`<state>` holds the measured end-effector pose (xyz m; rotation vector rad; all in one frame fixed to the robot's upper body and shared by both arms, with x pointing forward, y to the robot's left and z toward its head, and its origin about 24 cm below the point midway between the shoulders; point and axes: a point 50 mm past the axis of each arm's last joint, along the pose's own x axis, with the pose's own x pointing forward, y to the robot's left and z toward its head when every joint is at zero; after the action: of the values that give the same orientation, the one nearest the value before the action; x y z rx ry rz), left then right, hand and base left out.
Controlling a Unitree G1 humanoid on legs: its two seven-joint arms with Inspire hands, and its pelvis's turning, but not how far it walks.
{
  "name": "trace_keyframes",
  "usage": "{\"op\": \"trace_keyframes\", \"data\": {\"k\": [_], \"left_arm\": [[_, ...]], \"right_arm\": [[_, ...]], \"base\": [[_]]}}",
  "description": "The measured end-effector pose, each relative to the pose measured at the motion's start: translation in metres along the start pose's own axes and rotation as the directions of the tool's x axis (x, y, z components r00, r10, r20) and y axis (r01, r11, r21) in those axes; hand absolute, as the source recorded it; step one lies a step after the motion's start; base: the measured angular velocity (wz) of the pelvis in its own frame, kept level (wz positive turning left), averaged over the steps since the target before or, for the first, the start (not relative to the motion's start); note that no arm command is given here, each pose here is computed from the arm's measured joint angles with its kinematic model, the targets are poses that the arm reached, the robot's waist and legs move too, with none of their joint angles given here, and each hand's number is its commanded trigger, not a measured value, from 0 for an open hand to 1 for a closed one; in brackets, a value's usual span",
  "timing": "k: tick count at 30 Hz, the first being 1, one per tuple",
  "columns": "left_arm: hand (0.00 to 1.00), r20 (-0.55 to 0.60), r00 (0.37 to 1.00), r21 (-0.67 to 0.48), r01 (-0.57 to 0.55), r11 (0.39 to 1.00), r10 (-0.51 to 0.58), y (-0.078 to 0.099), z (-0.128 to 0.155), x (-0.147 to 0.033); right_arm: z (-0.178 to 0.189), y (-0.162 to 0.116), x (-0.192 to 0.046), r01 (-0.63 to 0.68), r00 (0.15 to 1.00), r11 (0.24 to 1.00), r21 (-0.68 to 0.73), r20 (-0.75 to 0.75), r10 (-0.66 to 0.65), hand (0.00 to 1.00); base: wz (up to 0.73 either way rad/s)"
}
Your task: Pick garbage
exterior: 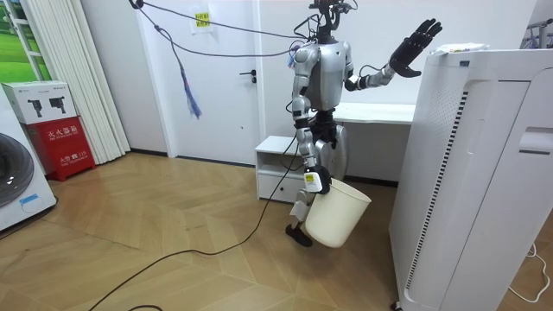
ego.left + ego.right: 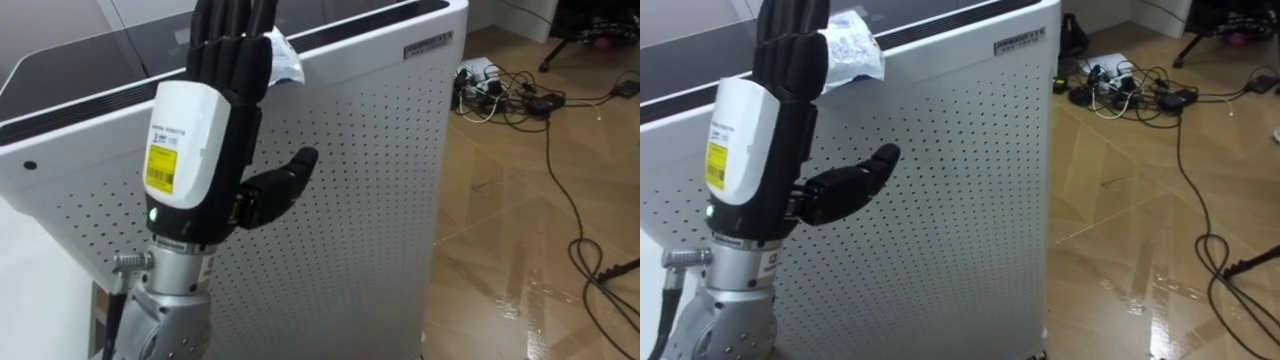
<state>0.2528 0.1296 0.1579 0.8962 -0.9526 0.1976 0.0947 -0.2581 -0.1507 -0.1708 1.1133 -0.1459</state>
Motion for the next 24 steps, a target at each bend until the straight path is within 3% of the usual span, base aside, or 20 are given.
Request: {"op": "trace_keyframes", "data": {"k": [7,24], "left_arm": [[0.0,0.018,1.0,0.006,-0.001,1.0,0.001,-0.001,0.0,0.009],[0.0,-0.027,0.999,0.031,0.037,0.999,-0.036,-0.007,-0.011,0.01]], "right_arm": [[-0.001,0.0,0.0,0.0,1.0,1.0,0.0,-0.003,0.0,1.0],[-0.003,0.0,0.0,0.0,1.0,1.0,0.005,-0.024,0.0,1.0]], "base": [[0.0],[0.0]]}}
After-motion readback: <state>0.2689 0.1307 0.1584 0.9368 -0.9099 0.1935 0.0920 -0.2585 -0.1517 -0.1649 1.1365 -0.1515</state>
